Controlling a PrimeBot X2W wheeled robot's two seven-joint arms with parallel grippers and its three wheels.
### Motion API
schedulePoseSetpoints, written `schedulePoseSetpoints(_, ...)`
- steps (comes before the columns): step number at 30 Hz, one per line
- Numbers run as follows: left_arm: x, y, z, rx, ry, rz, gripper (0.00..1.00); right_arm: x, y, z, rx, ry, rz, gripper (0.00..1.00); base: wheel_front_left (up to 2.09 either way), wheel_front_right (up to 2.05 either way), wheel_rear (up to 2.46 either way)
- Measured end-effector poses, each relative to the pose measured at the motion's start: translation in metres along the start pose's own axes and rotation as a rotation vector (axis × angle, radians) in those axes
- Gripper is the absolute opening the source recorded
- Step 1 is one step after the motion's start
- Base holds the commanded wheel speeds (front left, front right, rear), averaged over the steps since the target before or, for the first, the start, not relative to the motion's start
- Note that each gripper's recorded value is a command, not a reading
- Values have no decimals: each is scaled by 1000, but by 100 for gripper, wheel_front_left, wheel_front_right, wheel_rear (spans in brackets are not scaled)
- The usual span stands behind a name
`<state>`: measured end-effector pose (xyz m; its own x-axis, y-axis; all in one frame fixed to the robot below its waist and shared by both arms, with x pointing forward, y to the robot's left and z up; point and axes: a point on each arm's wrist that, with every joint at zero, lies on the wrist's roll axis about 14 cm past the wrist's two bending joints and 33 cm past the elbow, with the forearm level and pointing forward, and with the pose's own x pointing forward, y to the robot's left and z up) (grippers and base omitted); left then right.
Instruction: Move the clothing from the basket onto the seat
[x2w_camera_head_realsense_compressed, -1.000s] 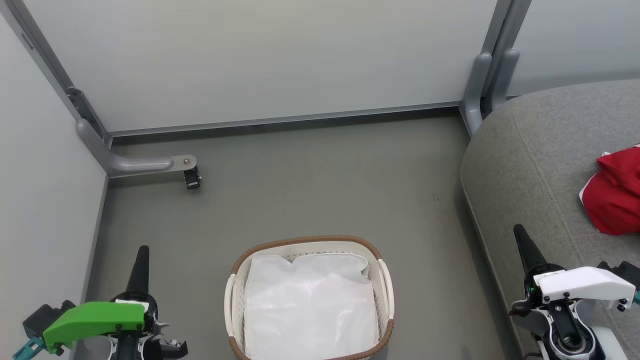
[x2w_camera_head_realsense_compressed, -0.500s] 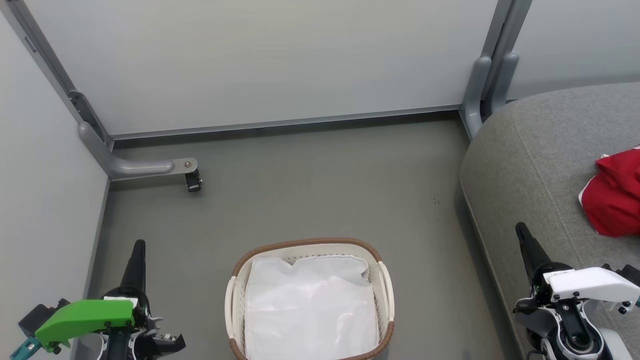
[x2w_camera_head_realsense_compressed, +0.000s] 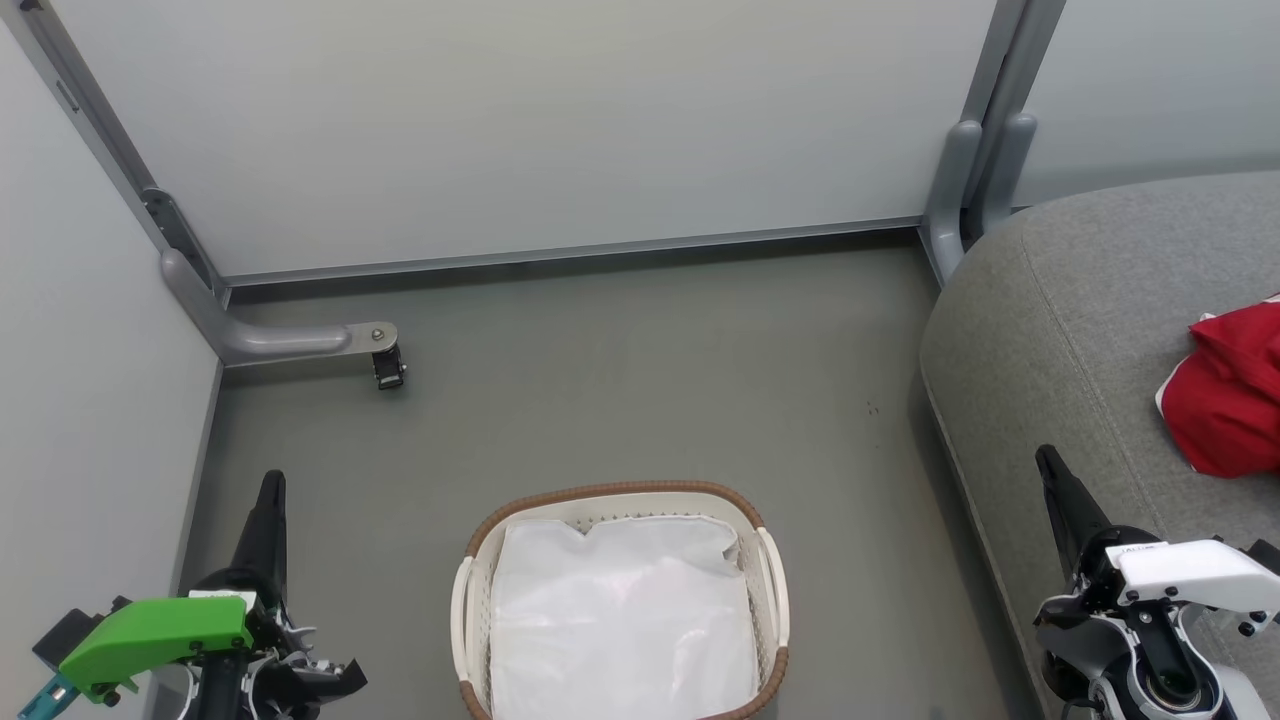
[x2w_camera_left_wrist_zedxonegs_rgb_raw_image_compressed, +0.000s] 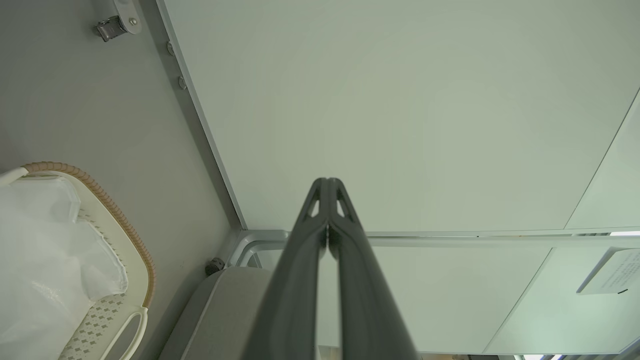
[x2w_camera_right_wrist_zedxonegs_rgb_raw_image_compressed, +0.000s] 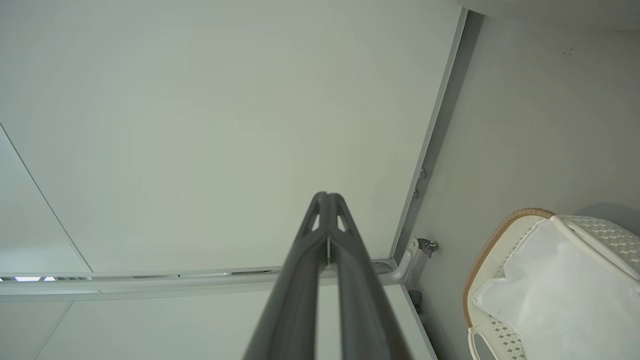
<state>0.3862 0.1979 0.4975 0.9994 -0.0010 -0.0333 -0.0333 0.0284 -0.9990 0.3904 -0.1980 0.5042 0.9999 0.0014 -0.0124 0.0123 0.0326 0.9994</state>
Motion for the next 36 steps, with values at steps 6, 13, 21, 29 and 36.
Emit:
schedulePoseSetpoints(6,0,-5,2,-34,-2,-17,0,0,3,1,38,0,13,0,0,0,0)
schedulePoseSetpoints(13,1,-6,2,-34,-2,-21,0,0,4,1,38,0,14,0,0,0,0)
schedulePoseSetpoints(21,1,-6,2,-34,-2,-21,0,0,4,1,38,0,14,0,0,0,0)
schedulePoseSetpoints(29,1,-6,2,-34,-2,-21,0,0,4,1,38,0,14,0,0,0,0)
schedulePoseSetpoints(36,1,-6,2,-34,-2,-22,0,0,4,1,38,0,14,0,0,0,0)
